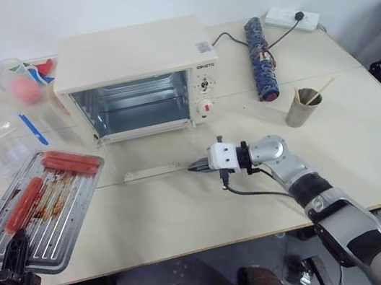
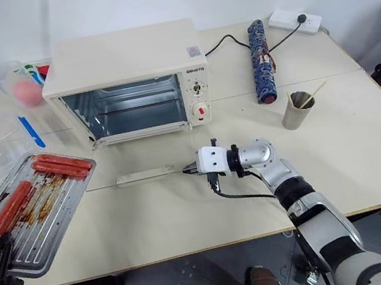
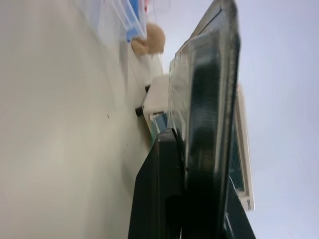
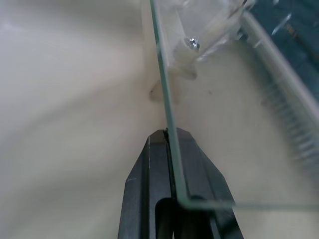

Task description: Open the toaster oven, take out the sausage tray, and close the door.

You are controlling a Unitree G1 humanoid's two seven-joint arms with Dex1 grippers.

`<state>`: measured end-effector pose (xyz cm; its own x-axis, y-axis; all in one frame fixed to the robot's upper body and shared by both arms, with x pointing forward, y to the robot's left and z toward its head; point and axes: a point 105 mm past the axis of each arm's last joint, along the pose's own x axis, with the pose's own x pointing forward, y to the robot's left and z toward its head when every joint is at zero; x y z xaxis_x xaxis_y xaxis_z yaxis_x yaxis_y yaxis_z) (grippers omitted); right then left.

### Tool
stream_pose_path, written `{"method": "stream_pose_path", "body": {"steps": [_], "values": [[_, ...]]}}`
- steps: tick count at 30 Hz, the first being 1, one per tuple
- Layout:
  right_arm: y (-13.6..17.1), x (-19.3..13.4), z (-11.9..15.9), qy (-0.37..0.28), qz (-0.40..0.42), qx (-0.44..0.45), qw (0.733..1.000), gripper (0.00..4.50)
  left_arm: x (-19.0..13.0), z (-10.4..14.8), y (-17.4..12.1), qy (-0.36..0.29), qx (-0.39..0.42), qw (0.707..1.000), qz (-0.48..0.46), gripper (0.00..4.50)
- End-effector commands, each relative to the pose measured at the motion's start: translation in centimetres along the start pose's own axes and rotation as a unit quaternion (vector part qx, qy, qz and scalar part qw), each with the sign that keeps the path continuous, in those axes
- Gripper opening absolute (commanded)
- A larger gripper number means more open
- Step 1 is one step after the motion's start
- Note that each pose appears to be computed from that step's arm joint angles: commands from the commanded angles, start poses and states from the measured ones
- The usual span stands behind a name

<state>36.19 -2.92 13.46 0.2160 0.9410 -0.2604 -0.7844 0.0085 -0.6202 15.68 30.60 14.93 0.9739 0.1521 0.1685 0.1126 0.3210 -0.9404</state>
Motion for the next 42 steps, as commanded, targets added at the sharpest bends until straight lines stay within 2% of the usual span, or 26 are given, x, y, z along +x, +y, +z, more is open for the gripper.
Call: {"method": "stream_pose_path", "body": {"steps": [1,8,14,20,27,33,35,38,42], "values": [[-2.6,-0.6,2.0,-0.029,-0.035,-0.02,0.999,0.03,-0.8,1.3,-1.4,-0.031,0.021,0.999,-0.025,0.0],[-4.2,-1.1,2.7,-0.024,-0.034,-0.038,0.998,0.03,-2.1,2.3,-1.2,-0.064,0.024,0.997,-0.02,0.0],[-6.0,-1.2,3.5,-0.023,-0.043,-0.056,0.997,0.03,-2.8,1.3,-0.8,-0.063,0.005,0.998,-0.015,0.0],[-9.2,-1.6,5.4,-0.024,-0.079,-0.072,0.994,0.03,-2.0,-0.8,0.1,-0.029,-0.032,0.999,-0.006,0.0],[-12.5,-2.6,7.6,-0.024,-0.131,-0.091,0.987,0.03,0.3,-3.5,0.5,0.052,-0.059,0.997,-0.013,0.0],[-13.3,-3.9,9.0,-0.048,-0.148,-0.082,0.984,0.03,2.7,-6.3,0.2,0.15,-0.062,0.986,-0.027,0.0],[-12.8,-4.0,9.2,-0.058,-0.134,-0.051,0.988,0.03,3.3,-7.4,0.0,0.192,-0.055,0.979,-0.032,0.0],[-10.1,-5.0,9.7,-0.068,-0.084,-0.013,0.994,0.03,5.0,-8.8,-0.1,0.264,-0.045,0.963,-0.043,0.0],[-7.2,-6.1,9.2,-0.036,-0.057,0.04,0.997,0.03,6.8,-9.5,-0.1,0.337,-0.032,0.939,-0.054,0.0]]}}
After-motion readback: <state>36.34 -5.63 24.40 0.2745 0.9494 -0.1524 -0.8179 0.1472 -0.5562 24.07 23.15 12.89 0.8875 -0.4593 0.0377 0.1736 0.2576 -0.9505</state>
